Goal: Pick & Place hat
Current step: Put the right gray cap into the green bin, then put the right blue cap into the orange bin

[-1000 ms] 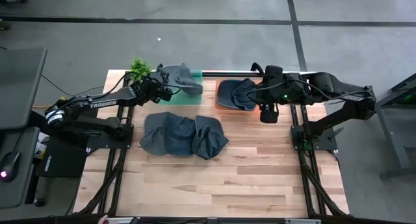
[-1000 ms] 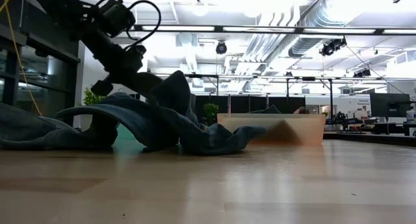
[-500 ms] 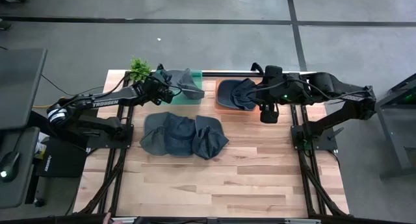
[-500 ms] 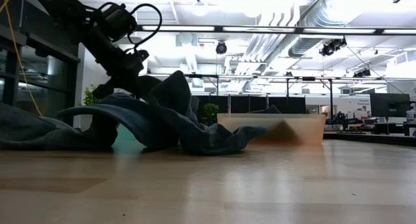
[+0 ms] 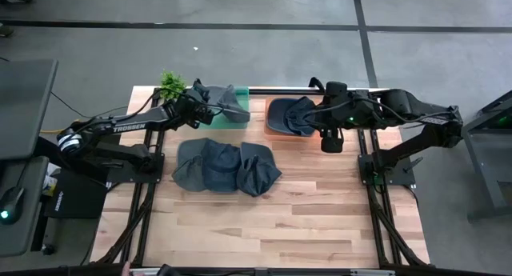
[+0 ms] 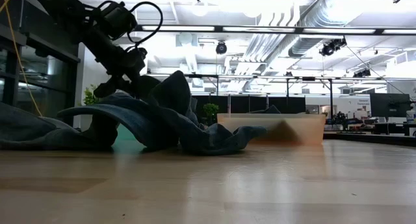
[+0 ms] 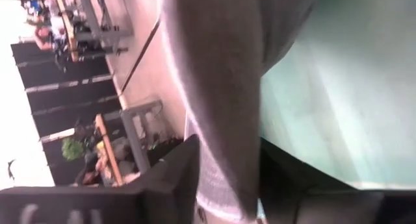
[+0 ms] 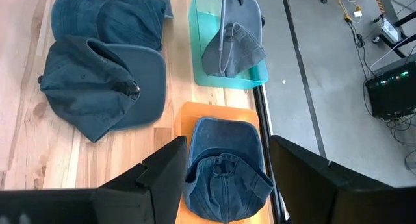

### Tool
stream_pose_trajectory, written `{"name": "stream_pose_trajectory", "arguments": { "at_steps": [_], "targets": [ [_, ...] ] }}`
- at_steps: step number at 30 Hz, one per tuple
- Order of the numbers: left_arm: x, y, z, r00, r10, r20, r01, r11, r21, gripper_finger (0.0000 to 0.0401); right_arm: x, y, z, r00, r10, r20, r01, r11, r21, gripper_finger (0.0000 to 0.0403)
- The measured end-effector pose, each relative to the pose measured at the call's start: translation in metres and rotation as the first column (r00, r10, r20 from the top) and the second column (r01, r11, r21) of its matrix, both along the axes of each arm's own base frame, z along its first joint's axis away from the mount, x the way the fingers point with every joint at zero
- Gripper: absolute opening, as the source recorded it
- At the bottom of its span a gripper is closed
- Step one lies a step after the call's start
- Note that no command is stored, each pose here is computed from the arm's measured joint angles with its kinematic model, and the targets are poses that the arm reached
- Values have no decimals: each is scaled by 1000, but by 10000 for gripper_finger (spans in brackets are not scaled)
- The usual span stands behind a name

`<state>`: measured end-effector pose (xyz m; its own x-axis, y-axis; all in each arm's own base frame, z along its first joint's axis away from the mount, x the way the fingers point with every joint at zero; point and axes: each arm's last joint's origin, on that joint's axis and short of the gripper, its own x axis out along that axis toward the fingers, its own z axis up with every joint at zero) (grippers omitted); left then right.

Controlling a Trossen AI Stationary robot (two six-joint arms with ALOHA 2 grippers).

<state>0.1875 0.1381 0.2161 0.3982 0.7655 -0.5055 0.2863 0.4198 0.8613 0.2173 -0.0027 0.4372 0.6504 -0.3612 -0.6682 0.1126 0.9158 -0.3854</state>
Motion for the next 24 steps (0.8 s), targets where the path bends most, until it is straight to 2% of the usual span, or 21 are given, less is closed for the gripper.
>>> {"name": "stream_pose_trajectory", "arguments": {
  "at_steps": [5,10,15,24],
  "targets": [
    [-5,0,8,996,84,0,-84,994,69,195,0,0,0,1000,-1,0,1,1000,5,213],
    [-10,-2,15,992,124,-1,-123,986,115,234,0,0,0,1000,-5,2,5,1000,12,213],
    [-16,-5,24,990,139,34,-142,979,143,241,0,0,0,1000,-10,4,10,1000,20,213],
    [-27,-9,38,960,272,69,-280,933,227,241,-1,0,-1,1000,-9,-2,9,1000,23,213]
  ]
}}
